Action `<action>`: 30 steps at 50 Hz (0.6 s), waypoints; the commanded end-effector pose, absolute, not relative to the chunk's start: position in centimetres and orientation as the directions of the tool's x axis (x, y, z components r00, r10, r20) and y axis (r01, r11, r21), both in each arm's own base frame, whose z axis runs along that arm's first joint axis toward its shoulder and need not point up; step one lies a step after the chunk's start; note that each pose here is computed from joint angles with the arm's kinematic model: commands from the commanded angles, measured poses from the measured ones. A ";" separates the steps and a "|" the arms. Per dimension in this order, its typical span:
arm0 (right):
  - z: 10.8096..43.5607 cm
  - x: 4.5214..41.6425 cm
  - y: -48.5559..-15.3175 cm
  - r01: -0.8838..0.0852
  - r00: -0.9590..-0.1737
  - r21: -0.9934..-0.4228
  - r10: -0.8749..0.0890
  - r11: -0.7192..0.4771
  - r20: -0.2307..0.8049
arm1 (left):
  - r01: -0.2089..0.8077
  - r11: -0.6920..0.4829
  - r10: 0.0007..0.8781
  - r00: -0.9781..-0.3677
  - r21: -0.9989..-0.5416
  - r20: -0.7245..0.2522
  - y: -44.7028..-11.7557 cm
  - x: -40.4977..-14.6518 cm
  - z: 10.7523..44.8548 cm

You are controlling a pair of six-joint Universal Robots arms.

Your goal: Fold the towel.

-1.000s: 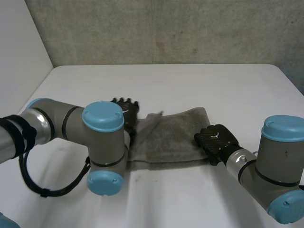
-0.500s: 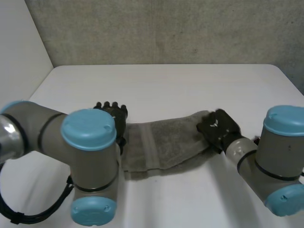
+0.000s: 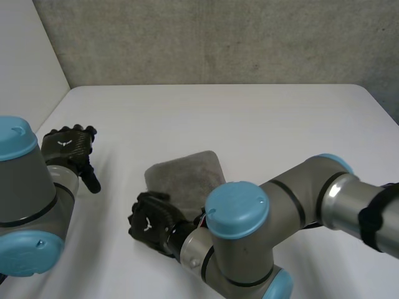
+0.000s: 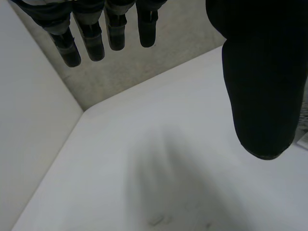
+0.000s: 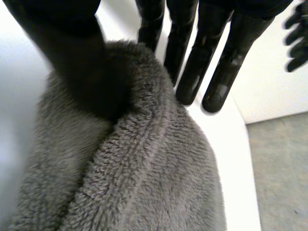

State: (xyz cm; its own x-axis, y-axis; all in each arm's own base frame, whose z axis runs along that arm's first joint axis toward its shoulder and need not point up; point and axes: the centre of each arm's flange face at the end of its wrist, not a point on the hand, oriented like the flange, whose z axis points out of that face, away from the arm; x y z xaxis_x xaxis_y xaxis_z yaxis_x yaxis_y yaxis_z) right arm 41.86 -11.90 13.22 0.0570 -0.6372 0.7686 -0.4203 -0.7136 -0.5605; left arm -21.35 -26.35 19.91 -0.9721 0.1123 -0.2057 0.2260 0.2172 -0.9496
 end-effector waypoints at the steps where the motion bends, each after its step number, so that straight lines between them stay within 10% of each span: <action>1: 18.5 40.3 -14.9 -0.367 -0.238 -0.750 -0.724 -0.550 0.647 | 0.211 0.177 0.147 -0.971 -0.961 -0.186 -26.7 -22.3 20.8; 6: 22.0 36.3 -19.8 -0.234 -0.554 -0.949 -0.774 -0.211 0.308 | 0.185 0.131 0.210 -0.965 -0.974 -0.155 -26.0 -24.7 21.8; 11: 21.5 33.3 -22.9 -0.182 -0.669 -0.982 -0.737 0.041 0.094 | 0.168 0.141 0.284 -0.951 -0.976 -0.123 -25.2 -26.9 21.0; 22: 16.3 32.9 -25.1 -0.274 -0.698 -0.922 -0.716 0.273 -0.004 | 0.261 0.255 0.434 -0.891 -0.931 -0.131 -22.4 -30.3 15.1; 30: 12.7 34.1 -24.9 -0.427 -0.626 -0.879 -0.770 0.210 0.120 | 0.306 0.310 0.408 -0.898 -0.900 -0.165 -22.5 -29.8 13.0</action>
State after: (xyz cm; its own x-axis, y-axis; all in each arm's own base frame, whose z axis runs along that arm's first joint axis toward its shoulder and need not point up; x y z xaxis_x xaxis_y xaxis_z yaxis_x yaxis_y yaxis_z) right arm 32.84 -25.20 16.08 -0.6969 -0.7171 0.0070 -0.2836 0.2667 -0.9211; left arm -30.26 -22.51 15.32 -0.8940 0.4285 -0.1311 0.2574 0.2514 -0.9330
